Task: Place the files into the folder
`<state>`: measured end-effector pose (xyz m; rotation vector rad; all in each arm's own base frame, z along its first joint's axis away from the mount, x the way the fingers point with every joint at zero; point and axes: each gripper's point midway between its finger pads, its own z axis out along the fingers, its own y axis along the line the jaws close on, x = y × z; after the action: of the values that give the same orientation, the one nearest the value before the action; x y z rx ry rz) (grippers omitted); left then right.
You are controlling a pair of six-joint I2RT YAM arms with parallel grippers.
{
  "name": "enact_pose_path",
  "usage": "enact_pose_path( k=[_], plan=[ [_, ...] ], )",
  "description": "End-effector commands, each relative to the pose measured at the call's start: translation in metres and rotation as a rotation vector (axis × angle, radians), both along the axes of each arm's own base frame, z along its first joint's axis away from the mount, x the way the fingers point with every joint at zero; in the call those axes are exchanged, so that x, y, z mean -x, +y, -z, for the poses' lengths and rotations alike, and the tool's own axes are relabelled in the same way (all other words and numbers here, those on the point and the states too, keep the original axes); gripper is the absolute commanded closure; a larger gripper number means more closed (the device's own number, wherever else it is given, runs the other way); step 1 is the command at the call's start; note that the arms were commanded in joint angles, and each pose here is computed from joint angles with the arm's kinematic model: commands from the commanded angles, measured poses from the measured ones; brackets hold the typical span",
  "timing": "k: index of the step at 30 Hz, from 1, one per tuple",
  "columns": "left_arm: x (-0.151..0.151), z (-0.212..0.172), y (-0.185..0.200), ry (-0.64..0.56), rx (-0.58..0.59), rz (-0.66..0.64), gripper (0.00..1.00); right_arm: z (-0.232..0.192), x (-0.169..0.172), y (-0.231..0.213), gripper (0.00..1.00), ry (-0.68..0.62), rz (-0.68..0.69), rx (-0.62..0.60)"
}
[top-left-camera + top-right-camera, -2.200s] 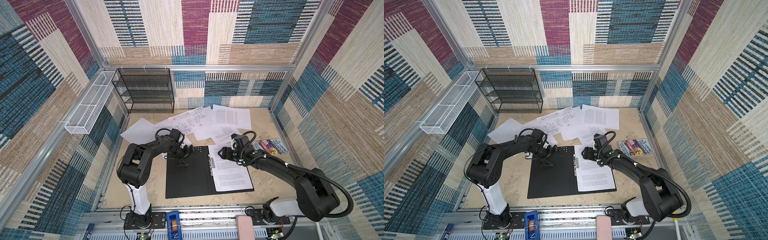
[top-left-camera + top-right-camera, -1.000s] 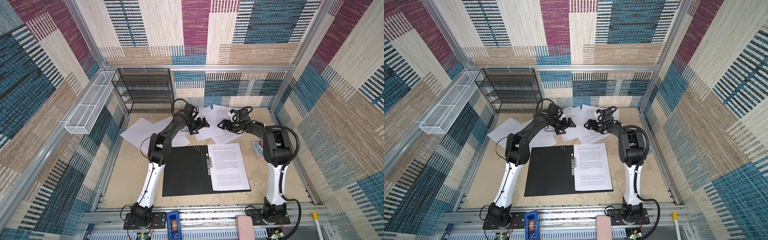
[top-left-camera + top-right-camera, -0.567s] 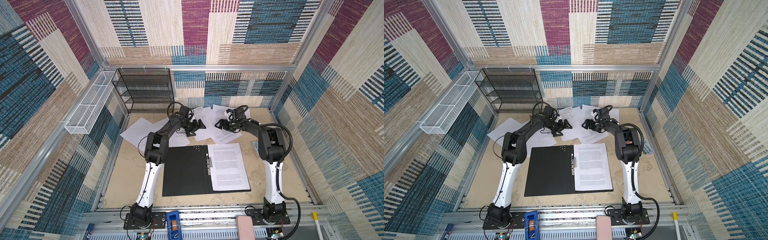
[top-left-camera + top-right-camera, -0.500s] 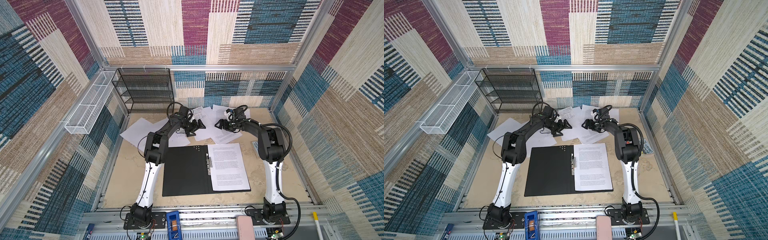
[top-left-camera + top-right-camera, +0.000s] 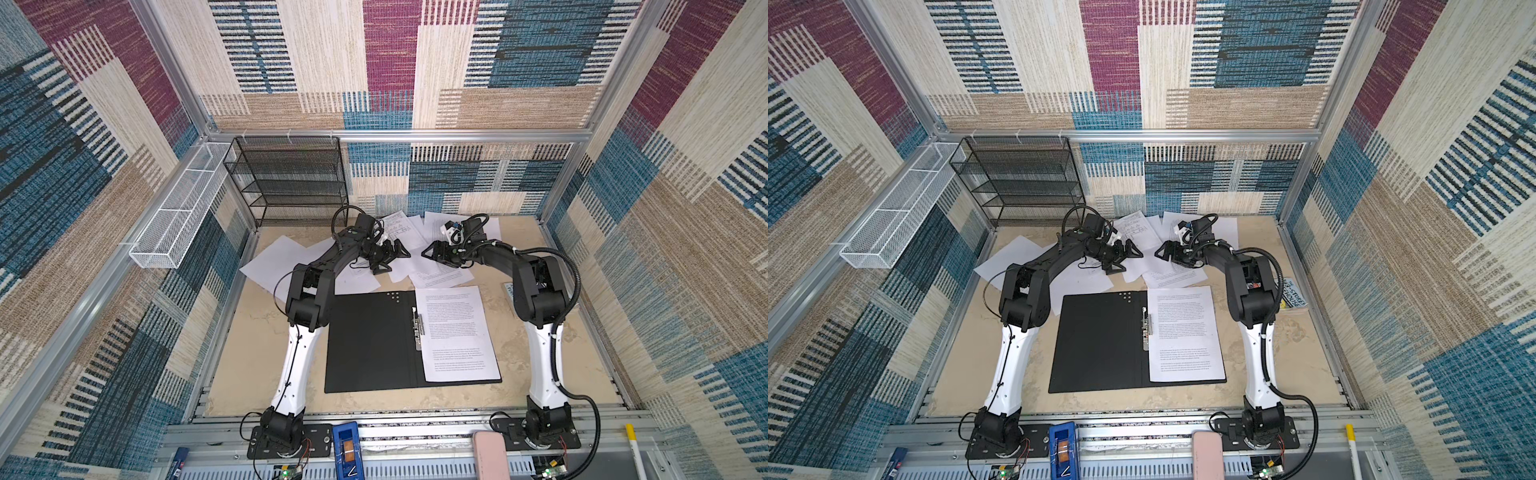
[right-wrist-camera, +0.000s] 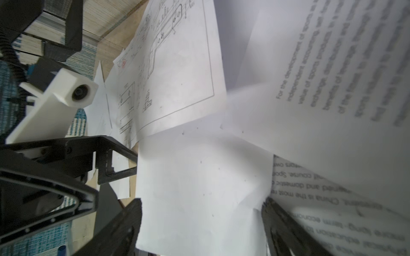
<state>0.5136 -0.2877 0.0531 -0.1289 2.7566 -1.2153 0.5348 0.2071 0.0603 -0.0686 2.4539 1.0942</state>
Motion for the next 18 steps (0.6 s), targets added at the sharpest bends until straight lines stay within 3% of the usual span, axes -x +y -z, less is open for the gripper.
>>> enact_pose_path(
  k=[1, 18],
  plan=[
    [0.021, 0.046, 0.036, 0.131, -0.195, -0.057, 0.0, -0.018, 0.004, 0.014, 0.12, 0.043, -0.03, -0.164],
    [0.026, 0.048, 0.047, 0.15, -0.186, -0.072, 0.0, -0.032, -0.024, 0.042, 0.06, 0.017, -0.118, -0.346]
  ],
)
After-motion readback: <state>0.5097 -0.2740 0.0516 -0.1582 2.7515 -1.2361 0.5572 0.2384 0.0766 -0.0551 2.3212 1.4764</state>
